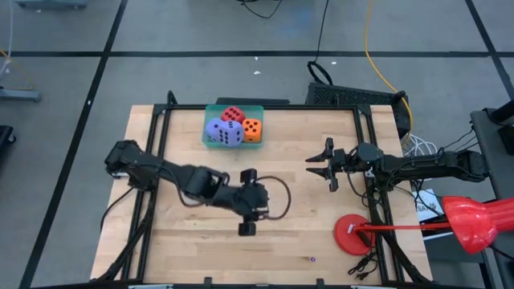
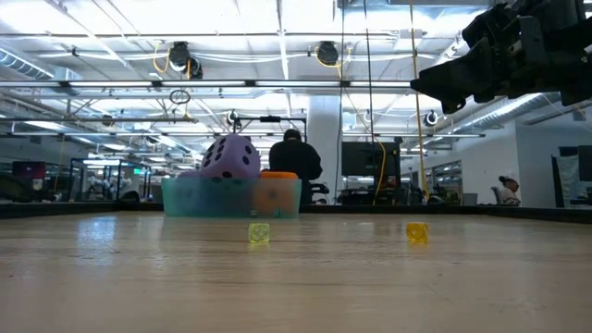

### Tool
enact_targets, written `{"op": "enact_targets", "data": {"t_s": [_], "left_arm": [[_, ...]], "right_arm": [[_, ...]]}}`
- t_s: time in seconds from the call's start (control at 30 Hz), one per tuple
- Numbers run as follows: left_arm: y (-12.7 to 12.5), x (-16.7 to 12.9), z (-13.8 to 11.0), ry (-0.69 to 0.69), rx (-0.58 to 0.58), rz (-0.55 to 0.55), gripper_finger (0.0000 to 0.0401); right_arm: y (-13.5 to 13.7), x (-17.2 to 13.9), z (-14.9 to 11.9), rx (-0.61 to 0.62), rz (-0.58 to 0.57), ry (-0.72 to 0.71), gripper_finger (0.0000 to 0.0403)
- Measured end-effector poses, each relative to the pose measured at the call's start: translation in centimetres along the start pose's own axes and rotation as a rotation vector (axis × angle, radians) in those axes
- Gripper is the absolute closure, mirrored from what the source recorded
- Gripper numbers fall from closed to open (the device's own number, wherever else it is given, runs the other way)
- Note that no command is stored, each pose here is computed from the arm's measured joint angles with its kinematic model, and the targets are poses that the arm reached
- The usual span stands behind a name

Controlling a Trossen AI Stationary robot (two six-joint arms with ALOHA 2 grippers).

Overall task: Pick & Place Dice
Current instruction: Put the small light green dice into the green bin

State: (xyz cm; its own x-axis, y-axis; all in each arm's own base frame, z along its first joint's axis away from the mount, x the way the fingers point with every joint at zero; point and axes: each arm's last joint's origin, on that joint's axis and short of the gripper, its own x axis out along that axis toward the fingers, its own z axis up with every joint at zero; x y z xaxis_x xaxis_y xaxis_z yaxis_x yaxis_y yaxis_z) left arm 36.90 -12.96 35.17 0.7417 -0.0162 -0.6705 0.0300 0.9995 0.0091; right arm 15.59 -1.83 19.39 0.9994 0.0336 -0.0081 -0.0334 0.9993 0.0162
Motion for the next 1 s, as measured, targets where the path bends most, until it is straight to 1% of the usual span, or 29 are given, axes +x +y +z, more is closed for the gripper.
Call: {"op": "enact_targets", "data": {"t_s": [0.1, 0.17, 0.27, 0.33, 0.43, 0.53, 0.67, 0.8, 0.9, 1.0], "left_arm": [[-1.7, 1.1, -0.9, 0.024, -0.009, 0.047, 0.0221], [-3.1, 1.8, -1.4, 0.039, 0.011, 0.026, 0.0222], [-5.0, 2.9, -2.5, 0.091, 0.052, -0.04, 0.0222], [-5.9, 3.7, -3.1, 0.128, 0.051, -0.068, 0.0221], [-6.5, 5.2, -3.9, 0.176, -0.024, -0.082, 0.0221], [-7.0, 6.6, -4.8, 0.219, -0.133, -0.059, 0.0221], [-7.3, 8.2, -5.9, 0.275, -0.266, -0.013, 0.0222], [-7.2, 9.1, -6.9, 0.324, -0.376, 0.066, 0.0222], [-7.0, 9.2, -7.3, 0.342, -0.401, 0.126, 0.0222], [-6.6, 9.0, -7.6, 0.341, -0.39, 0.197, 0.0222]], "right_arm": [[0.0, 0.0, 0.0, 0.0, 0.001, -0.001, 0.0273], [0.0, 0.0, 0.0, 0.0, 0.0, 0.0, 0.0273], [0.0, 0.0, 0.0, 0.0, 0.0, -0.002, 0.0273], [0.0, 0.0, 0.0, -0.001, 0.0, -0.003, 0.0273], [0.0, 0.0, 0.0, 0.0, 0.0, -0.001, 0.0273], [0.0, 0.0, 0.0, 0.0, 0.0, -0.001, 0.0273], [0.0, 0.0, 0.0, 0.0, 0.0, -0.001, 0.0273], [0.0, 0.0, 0.0, 0.0, 0.0, -0.001, 0.0273], [0.0, 0.0, 0.0, 0.0, 0.0, 0.0, 0.0273], [0.0, 0.0, 0.0, 0.0, 0.0, 0.0, 0.0273]]}}
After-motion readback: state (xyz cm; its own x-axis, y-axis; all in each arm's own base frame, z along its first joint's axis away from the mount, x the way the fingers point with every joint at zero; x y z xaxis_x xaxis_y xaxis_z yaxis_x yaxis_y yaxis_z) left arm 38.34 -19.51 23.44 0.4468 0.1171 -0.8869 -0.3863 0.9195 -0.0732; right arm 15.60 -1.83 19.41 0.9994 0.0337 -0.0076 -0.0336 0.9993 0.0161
